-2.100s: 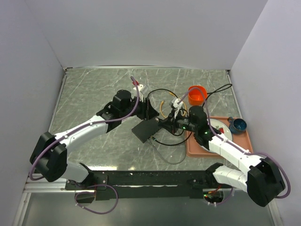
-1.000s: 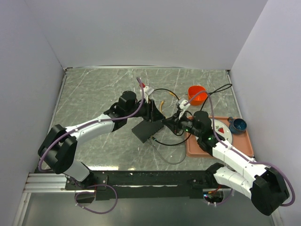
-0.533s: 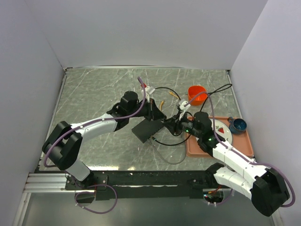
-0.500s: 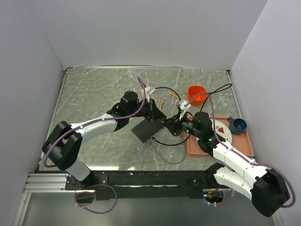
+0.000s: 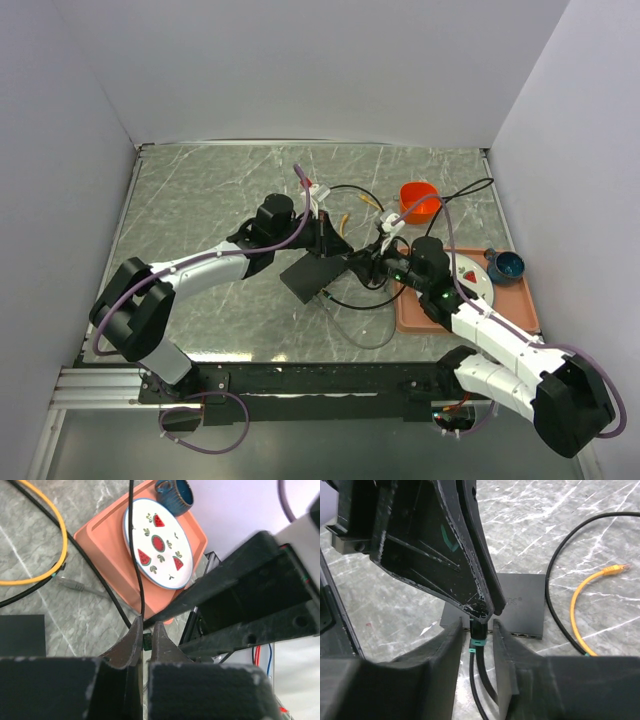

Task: Insert the plug into the switch port

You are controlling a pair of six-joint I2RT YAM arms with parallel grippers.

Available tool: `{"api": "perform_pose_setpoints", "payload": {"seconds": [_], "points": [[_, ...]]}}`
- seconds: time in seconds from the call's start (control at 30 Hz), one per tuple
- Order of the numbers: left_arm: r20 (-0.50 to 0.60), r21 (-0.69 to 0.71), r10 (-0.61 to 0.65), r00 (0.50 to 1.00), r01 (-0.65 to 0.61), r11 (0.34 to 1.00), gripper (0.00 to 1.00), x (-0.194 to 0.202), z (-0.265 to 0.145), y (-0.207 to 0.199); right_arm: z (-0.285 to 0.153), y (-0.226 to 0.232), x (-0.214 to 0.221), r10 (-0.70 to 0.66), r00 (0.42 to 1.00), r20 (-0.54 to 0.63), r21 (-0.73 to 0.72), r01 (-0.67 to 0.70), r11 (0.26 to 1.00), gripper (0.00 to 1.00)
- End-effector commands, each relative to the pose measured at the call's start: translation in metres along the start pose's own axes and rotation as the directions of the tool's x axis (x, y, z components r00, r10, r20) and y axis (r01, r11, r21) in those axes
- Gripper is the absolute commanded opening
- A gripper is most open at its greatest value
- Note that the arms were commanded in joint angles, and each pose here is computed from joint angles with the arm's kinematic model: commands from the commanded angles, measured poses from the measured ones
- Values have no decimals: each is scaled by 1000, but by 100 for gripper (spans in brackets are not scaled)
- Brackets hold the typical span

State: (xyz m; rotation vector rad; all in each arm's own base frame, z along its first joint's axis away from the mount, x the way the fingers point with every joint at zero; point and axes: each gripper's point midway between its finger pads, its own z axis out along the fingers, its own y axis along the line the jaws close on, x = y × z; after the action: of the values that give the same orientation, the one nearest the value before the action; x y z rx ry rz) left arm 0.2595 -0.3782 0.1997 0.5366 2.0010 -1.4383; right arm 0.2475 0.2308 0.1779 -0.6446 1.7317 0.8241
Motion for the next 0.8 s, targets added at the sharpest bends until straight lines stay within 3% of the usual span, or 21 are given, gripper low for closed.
{"api": "perform_pose_setpoints", "payload": {"seconds": [0.0, 0.07, 0.13, 0.17, 0.2, 0.27, 0.37, 0.43, 0.47, 0.53, 0.57, 0.67, 0.77], "points": [[38, 71, 59, 998, -62, 996, 1, -15, 0, -23, 2, 7, -12, -13, 999, 36, -34, 14, 999, 48], [40, 75, 58, 997, -61, 995, 1, -15, -1, -23, 2, 8, -12, -15, 999, 35, -39, 16, 999, 48], [38, 77, 59, 998, -61, 995, 1, -15, -1, -24, 2, 7, -10, -12, 999, 31, -38, 13, 999, 37], [37, 78, 60, 997, -63, 995, 1, -15, -1, -24, 3, 7, -10, -11, 999, 31, -38, 13, 999, 30], [38, 79, 61, 997, -64, 995, 1, -16, -1, -25, 3, 7, -9, -9, 1000, 29, -40, 11, 999, 15], [38, 83, 61, 997, -64, 994, 1, -16, -2, -26, 4, 7, -8, -7, 1000, 23, -43, 8, 999, 1], [42, 89, 64, 997, -68, 994, 2, -16, -3, -28, 4, 6, -7, -7, 1000, 24, -36, 8, 999, 0], [40, 69, 65, 997, -67, 995, 18, -15, -4, -24, 4, 3, -6, -4, 1000, 19, -21, 5, 1000, 0], [58, 31, 69, 996, -71, 997, 41, -20, -4, -18, 5, 1, -5, -5, 1000, 15, -8, 5, 1000, 0], [72, -43, 76, 995, -73, 996, 58, -23, -8, -5, 4, -3, 0, -3, 1000, -7, 10, 3, 1000, 0], [95, -91, 77, 992, -69, 993, 78, -30, -14, 6, 5, -7, 3, 7, 1000, -18, 33, -7, 999, 0], [158, -246, 70, 985, -29, 969, 90, -45, -33, 44, 6, -13, 20, 38, 996, -78, 61, -33, 998, 0], [186, -414, 79, 979, 5, 910, 94, -53, -51, 88, 8, -17, 42, 72, 986, -148, 102, -57, 993, 0]]}}
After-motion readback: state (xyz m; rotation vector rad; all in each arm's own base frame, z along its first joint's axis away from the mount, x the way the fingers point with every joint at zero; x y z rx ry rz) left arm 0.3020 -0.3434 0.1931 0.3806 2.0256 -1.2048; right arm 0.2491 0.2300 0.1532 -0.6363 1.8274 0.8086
